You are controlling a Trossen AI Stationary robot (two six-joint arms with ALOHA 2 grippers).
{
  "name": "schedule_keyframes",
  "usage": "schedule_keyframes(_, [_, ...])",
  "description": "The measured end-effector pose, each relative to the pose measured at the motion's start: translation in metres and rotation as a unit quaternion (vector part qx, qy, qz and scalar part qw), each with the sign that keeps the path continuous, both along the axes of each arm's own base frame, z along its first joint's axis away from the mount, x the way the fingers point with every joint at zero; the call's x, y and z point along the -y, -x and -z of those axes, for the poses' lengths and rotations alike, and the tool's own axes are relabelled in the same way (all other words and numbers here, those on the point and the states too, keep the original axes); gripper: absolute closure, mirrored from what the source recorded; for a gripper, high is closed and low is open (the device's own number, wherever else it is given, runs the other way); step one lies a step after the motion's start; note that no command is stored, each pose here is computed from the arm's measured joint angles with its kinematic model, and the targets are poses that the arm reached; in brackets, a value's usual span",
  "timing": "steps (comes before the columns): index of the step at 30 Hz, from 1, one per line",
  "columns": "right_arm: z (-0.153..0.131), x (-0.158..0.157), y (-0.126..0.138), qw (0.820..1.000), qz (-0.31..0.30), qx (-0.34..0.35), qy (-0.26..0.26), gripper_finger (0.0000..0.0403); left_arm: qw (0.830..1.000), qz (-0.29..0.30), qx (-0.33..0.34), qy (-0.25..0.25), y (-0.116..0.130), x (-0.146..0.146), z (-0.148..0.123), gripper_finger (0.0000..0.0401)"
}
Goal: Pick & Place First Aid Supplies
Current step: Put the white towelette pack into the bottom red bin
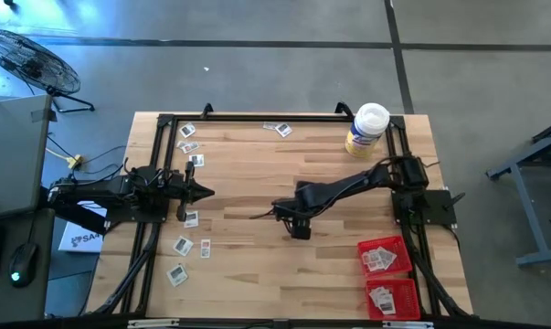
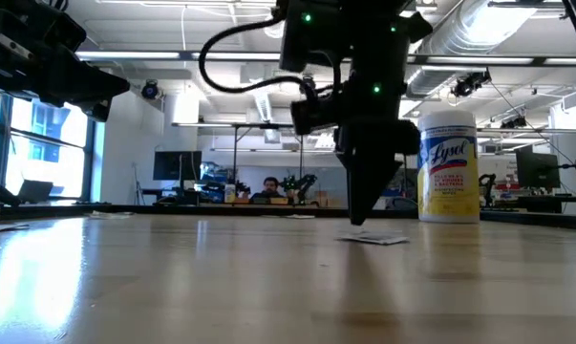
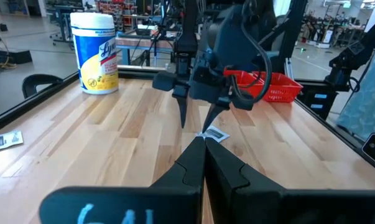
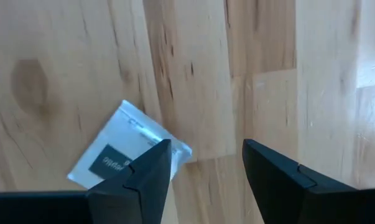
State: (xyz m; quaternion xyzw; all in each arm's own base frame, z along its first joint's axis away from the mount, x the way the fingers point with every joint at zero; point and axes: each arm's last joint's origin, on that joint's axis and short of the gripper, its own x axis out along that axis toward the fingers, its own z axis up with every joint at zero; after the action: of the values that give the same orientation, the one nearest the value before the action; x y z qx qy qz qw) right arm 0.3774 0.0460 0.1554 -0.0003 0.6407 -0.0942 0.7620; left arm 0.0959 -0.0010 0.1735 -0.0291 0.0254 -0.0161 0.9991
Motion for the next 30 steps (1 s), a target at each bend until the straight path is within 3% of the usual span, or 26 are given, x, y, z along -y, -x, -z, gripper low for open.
schedule_keyframes(14, [0.024,-0.004,0.009,0.998,-0.014,0.024,-0.049,0.021,1.0,0.0,0.0,0.0,0.0,0.0,0.0,0.04])
schedule_keyframes(18, [0.033,-0.005,0.016,0.999,-0.025,0.012,-0.035,0.0217,1.0,0.0,0.0,0.0,0.0,0.0,0.0,0.04])
schedule_keyframes(30, [0.038,-0.004,0.02,0.999,-0.006,0.01,-0.043,0.0308,1.0,0.0,0.0,0.0,0.0,0.0,0.0,0.04])
